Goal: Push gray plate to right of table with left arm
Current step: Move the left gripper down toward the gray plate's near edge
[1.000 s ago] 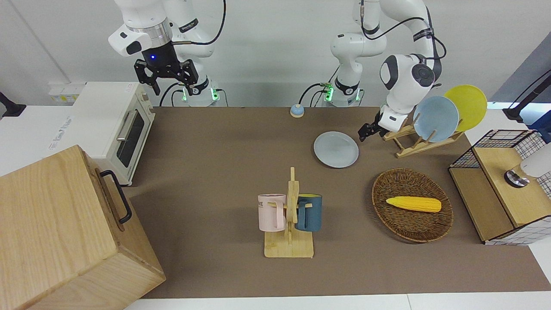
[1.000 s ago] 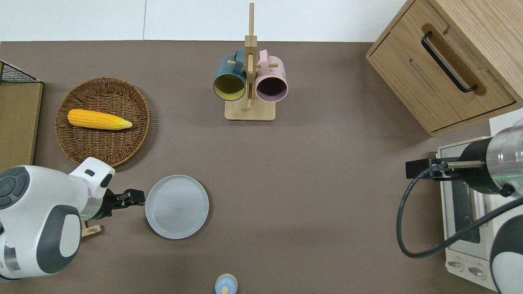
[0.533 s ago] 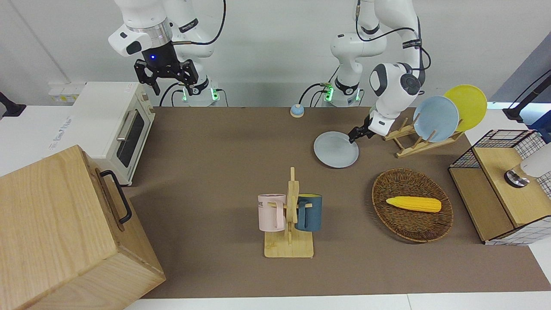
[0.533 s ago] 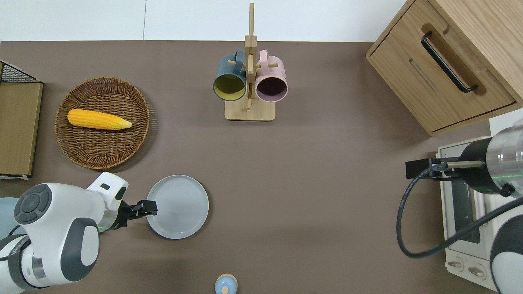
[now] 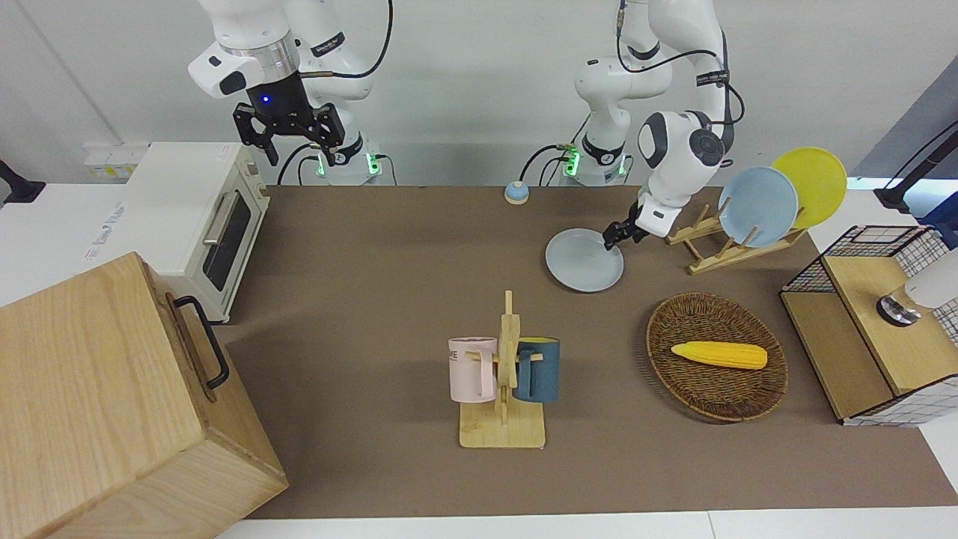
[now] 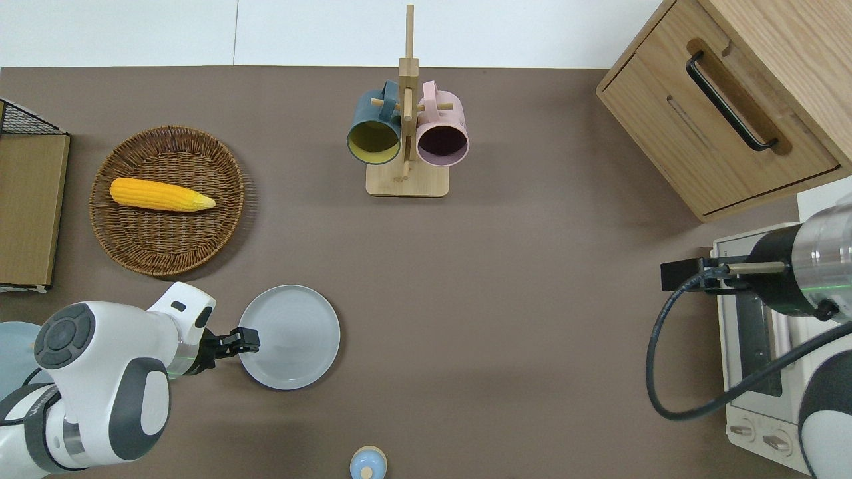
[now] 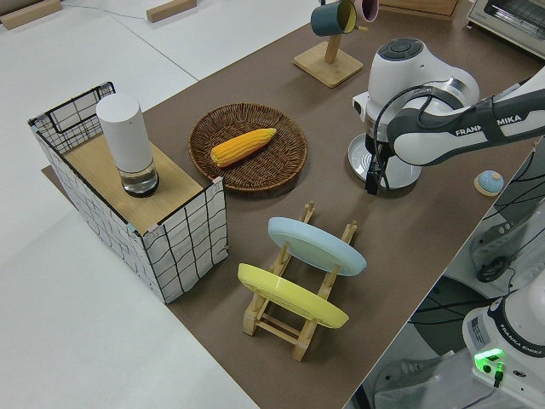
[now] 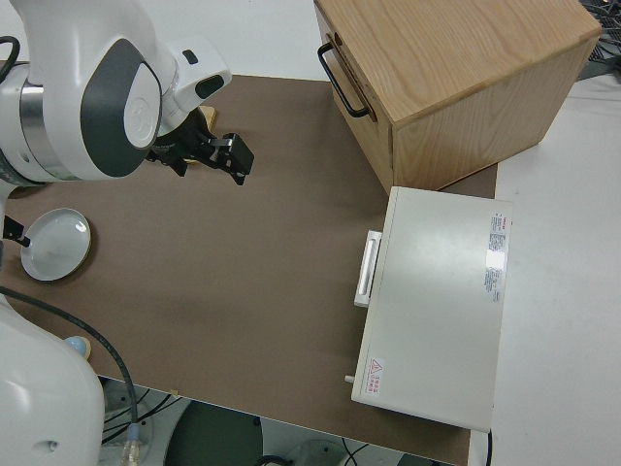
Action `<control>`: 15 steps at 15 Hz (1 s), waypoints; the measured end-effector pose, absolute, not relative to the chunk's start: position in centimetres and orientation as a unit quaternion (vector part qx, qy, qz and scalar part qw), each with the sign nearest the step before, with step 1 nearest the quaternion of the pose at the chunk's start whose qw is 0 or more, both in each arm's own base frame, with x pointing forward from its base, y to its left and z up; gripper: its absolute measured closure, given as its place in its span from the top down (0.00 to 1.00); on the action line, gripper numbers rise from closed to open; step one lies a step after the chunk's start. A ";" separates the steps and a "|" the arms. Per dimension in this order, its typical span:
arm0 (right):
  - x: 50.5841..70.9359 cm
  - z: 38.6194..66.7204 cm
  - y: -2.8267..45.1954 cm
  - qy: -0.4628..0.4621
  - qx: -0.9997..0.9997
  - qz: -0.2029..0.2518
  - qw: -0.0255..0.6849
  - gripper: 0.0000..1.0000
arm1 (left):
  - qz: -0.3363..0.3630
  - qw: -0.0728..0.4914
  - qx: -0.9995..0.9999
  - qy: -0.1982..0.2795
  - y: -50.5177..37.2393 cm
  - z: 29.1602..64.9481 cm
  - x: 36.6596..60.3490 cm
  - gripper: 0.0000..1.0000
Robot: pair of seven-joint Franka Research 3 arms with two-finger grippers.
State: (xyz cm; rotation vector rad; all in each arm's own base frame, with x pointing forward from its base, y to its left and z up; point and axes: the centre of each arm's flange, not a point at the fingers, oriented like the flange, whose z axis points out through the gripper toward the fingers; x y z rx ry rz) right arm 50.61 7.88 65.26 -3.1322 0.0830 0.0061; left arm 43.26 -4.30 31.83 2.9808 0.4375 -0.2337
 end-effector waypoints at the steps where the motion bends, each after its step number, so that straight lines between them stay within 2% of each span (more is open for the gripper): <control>1: 50.6 65.3 7.9 0.027 -1.000 0.002 0.004 1.00 | -0.078 0.059 0.985 0.142 -4.6 31.6 43.1 0.88; 9: 50.6 65.3 7.9 0.027 -1.000 0.002 0.004 1.00 | -0.080 0.057 0.986 0.139 -5.0 30.2 43.0 0.85; 11: 50.6 65.3 7.9 0.027 -1.000 0.002 0.004 1.00 | -0.083 0.057 0.985 0.139 -5.0 29.9 43.0 0.68; 12: 50.6 65.3 7.9 0.027 -1.000 0.002 0.004 1.00 | -0.083 0.057 0.985 0.138 -5.0 29.8 43.0 0.68; 13: 50.6 65.3 7.9 0.027 -1.000 0.002 0.004 1.00 | -0.084 0.056 0.985 0.138 -5.0 29.7 43.0 0.61; 15: 50.6 65.3 7.9 0.026 -1.000 0.002 0.004 1.00 | -0.084 0.056 0.985 0.137 -5.1 29.6 43.0 0.41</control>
